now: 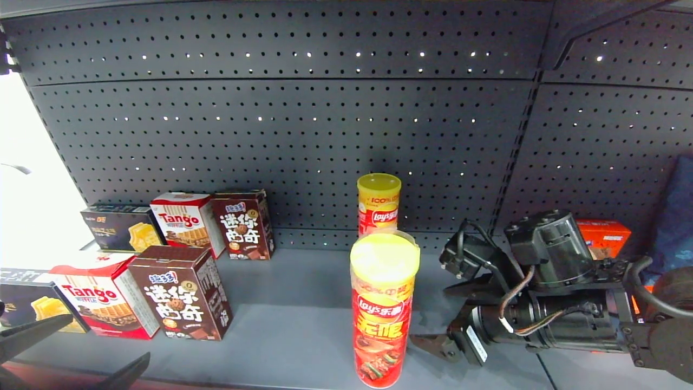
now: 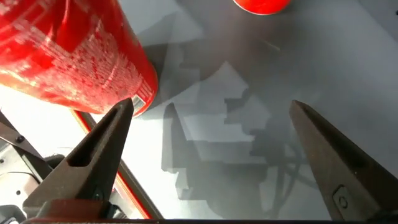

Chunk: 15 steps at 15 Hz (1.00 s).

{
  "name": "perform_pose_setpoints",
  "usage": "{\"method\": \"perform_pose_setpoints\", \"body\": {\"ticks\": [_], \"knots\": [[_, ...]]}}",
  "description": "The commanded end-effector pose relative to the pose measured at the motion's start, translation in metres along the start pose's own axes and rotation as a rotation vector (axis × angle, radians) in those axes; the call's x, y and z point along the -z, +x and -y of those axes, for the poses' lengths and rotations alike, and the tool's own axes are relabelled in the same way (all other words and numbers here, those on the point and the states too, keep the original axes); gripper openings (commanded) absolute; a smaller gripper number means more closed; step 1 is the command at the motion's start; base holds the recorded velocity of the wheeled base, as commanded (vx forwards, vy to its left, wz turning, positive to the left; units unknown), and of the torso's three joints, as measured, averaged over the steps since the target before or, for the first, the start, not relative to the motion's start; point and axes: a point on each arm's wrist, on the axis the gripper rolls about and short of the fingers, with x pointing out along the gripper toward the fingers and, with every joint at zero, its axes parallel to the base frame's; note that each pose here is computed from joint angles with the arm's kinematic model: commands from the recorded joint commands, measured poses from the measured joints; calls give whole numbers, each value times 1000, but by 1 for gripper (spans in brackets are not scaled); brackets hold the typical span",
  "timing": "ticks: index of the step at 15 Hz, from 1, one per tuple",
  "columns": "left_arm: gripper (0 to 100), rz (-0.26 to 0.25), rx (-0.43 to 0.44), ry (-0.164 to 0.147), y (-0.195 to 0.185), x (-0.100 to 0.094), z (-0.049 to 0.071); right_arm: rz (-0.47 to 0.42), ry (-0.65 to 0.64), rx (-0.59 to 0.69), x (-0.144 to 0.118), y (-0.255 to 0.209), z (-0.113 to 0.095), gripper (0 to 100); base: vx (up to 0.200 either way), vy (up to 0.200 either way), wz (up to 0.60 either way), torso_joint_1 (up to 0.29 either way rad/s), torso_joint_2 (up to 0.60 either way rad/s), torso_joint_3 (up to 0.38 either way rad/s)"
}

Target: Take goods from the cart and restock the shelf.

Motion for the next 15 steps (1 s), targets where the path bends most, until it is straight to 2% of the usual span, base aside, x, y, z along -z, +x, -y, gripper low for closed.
{"method": "perform_pose_setpoints", "body": {"ticks": [1, 5, 8, 9, 11, 15], "knots": [[100, 2, 1, 0, 0, 0, 0, 26, 7, 17, 2, -15, 3, 100, 0, 0, 0, 0, 0, 0], [100, 10, 4, 7, -1, -2, 0, 134, 70, 122, 1, -59, 19, 100, 0, 0, 0, 0, 0, 0], [100, 55, -4, -4, -3, -5, -1, 245, 120, 215, 4, -102, 29, 100, 0, 0, 0, 0, 0, 0], [100, 74, -8, -13, -3, -6, -1, 307, 137, 270, 10, -127, 30, 100, 0, 0, 0, 0, 0, 0], [100, 82, -12, -19, -8, 2, -2, 363, 196, 392, 24, -155, 35, 100, 0, 0, 0, 0, 0, 0], [100, 106, -63, -52, -19, 22, -6, 434, 282, 558, 57, -190, 30, 100, 0, 0, 0, 0, 0, 0]]}}
